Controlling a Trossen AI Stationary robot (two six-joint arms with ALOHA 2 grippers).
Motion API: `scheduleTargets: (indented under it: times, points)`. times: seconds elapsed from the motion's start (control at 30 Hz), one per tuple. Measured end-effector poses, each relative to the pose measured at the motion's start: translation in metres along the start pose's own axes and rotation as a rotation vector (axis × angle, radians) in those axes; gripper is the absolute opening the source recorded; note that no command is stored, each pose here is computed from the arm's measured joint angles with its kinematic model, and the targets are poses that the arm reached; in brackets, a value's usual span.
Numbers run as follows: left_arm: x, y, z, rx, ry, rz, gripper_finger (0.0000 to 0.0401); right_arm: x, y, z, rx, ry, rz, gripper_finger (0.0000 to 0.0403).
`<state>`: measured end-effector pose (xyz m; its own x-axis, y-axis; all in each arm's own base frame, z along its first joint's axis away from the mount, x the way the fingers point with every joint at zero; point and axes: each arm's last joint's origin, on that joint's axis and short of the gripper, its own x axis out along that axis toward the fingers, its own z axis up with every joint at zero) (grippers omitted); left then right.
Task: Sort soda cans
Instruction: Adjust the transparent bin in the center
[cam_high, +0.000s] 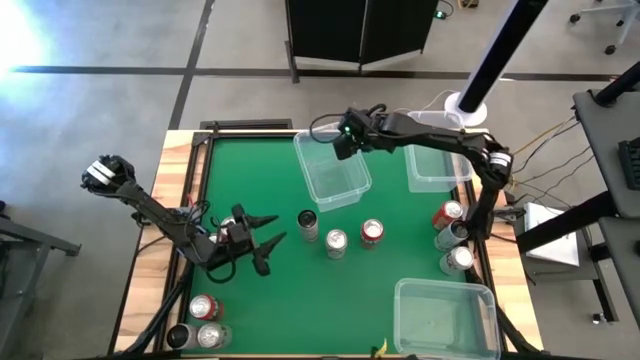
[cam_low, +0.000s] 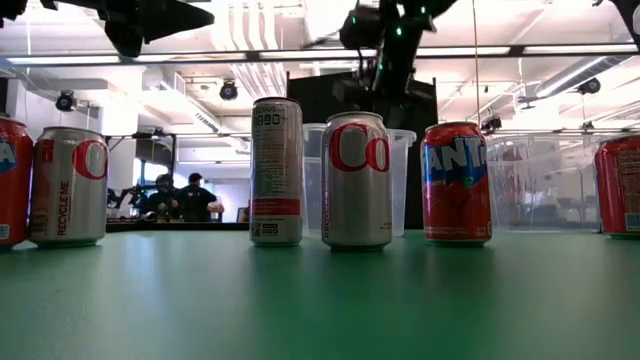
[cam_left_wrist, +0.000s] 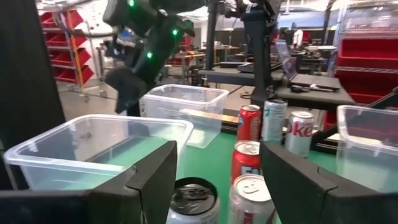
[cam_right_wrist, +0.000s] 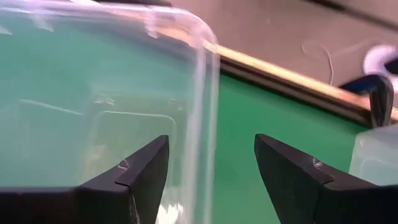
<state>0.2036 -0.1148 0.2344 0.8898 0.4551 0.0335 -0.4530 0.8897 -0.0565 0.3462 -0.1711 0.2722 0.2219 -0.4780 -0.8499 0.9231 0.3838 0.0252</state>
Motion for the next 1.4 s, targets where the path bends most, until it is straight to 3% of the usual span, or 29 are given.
scheduleTargets:
  times: [0.27,0.5,0.57,0.73,0.9,1.23,1.4]
  points:
    - [0.001,0.002,0.0,0.033,0.003,0.037,0.0212,0.025,0.004,-0.005,0.01,0.097,0.023,0.0169]
    - [0.001,0.002,0.007,0.024,-0.01,0.036,0.0212,0.021,0.007,-0.013,0.047,0.149,0.043,0.0045]
    - [0.001,0.002,0.009,0.025,-0.014,0.035,0.0212,0.016,0.011,-0.015,0.05,0.137,0.061,0.0025]
    - [0.001,0.001,0.01,0.025,-0.015,0.035,0.0212,0.005,0.019,-0.024,0.067,0.144,0.06,0.0036]
    - [0.001,0.001,0.01,0.017,-0.015,0.034,0.0212,0.002,0.016,-0.032,0.105,0.157,-0.029,0.0034]
    - [0.001,0.001,0.01,0.004,-0.015,0.032,0.0212,-0.003,0.019,-0.037,0.283,0.113,-0.088,0.0043]
    - [0.0,0.001,0.01,0.004,-0.015,0.028,0.0212,-0.003,0.022,-0.043,0.314,0.132,-0.109,0.0048]
